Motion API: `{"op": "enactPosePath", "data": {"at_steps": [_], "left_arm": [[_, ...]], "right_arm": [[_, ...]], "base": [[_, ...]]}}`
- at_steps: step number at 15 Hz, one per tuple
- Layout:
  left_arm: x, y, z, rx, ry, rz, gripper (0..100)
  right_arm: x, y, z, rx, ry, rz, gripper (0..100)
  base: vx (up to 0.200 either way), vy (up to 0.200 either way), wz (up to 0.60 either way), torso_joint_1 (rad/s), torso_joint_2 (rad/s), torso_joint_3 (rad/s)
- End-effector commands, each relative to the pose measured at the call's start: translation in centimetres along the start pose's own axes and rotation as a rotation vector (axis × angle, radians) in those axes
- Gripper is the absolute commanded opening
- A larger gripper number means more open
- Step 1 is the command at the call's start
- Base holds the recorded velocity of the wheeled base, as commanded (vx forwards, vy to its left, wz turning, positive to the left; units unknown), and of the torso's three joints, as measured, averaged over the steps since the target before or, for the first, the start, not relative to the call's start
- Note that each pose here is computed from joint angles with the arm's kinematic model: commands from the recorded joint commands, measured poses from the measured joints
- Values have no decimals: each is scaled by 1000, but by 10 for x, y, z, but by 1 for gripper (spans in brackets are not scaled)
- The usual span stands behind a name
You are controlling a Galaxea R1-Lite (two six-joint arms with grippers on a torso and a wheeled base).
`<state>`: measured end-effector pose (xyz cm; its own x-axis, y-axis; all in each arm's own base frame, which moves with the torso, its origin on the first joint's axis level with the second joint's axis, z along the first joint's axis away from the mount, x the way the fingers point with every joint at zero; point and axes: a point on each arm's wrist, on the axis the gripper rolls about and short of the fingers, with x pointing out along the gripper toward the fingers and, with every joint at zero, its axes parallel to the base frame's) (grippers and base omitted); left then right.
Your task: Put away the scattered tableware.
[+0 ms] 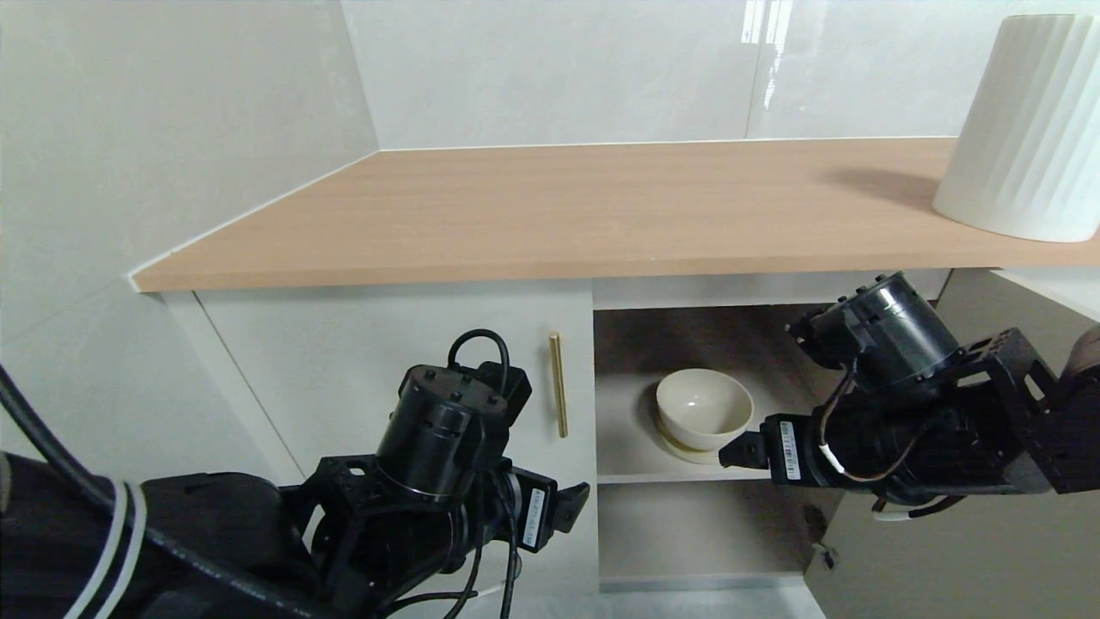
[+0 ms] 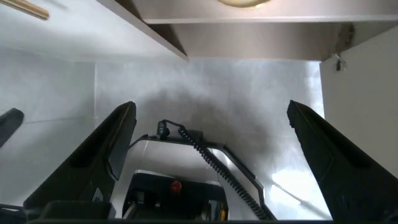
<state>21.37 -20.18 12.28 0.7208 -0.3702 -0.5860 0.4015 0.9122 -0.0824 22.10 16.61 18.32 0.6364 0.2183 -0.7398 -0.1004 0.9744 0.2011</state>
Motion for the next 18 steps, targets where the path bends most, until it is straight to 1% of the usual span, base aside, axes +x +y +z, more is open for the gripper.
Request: {"op": "enactPosePath", "data": {"at_steps": [1,18], "left_arm": [[0,0,0,0,1,-1,100],[2,0,-2,2,9,2,100]], "right_arm": [[-2,0,-1,-6,0,4,100],[-2,1,-2,-10,2,3,100]], "base": [[-200,0,0,2,7,2],[-200,0,0,1,1,4]]}}
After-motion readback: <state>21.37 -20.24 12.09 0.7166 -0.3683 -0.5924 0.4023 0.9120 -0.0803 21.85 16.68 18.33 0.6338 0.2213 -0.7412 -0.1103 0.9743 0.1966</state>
